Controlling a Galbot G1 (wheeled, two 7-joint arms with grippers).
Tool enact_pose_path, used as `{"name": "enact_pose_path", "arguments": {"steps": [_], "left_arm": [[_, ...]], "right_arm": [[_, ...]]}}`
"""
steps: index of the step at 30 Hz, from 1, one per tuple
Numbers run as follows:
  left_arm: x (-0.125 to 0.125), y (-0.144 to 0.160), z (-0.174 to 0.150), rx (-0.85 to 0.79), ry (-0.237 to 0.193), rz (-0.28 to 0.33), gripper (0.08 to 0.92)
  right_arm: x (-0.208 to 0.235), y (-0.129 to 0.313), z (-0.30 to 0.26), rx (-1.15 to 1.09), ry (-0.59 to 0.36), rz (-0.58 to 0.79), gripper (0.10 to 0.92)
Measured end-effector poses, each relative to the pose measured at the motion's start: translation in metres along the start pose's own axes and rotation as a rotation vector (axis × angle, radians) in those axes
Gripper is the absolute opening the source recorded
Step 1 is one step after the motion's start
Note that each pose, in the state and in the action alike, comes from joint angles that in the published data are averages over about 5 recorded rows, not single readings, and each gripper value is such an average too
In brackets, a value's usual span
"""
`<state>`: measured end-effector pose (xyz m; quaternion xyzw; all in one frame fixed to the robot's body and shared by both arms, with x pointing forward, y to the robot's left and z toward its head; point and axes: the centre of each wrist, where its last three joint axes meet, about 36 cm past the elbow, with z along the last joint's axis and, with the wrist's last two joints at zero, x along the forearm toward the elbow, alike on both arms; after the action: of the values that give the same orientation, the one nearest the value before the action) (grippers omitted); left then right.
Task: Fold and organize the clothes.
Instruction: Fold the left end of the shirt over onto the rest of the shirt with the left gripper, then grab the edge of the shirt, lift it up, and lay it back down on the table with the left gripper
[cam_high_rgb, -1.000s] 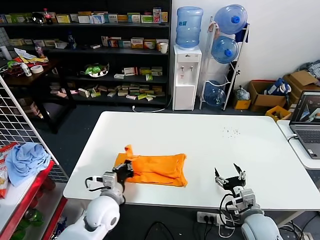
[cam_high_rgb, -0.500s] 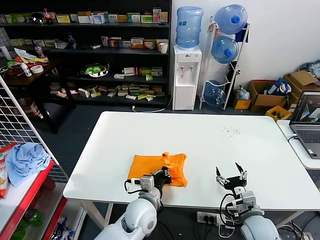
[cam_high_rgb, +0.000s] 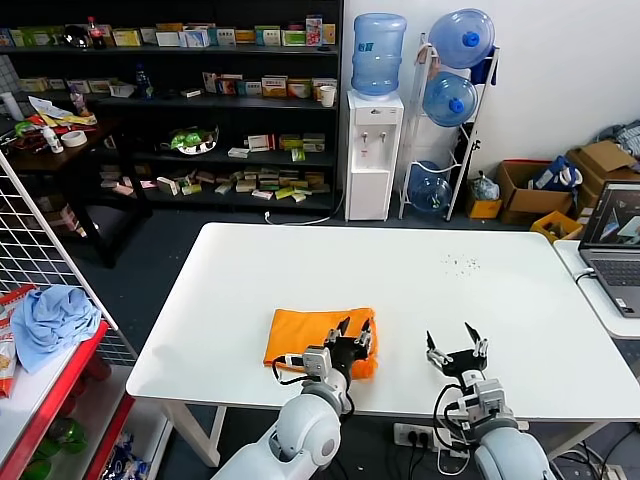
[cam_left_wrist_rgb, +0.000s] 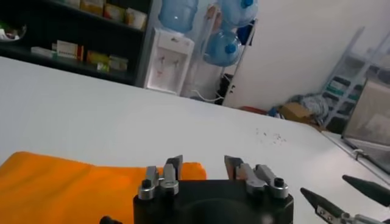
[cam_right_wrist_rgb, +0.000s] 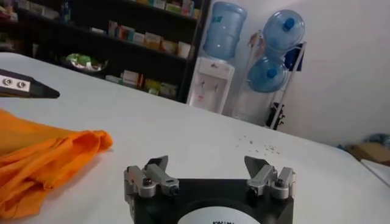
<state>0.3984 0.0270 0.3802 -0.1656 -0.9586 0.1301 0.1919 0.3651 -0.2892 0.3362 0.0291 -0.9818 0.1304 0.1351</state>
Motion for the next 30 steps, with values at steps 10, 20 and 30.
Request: {"name": "enact_pose_path", "arguments": {"steps": [10, 20, 30], "left_arm": [[0.015, 0.037, 0.003, -0.026, -0.04, -0.035, 0.816], [0.038, 0.123, 0.004, -0.115, 0.015, -0.136, 0.823], [0.039, 0.179, -0.012, -0.083, 0.127, -0.178, 0.823]], "right_arm": [[-0.001, -0.004, 0.0, -0.001, 0.003, -0.008, 0.823], [-0.001, -0.009, 0.005, 0.002, 0.024, -0.03, 0.823], [0.003, -0.014, 0.008, 0.01, 0.037, -0.036, 0.823]]}}
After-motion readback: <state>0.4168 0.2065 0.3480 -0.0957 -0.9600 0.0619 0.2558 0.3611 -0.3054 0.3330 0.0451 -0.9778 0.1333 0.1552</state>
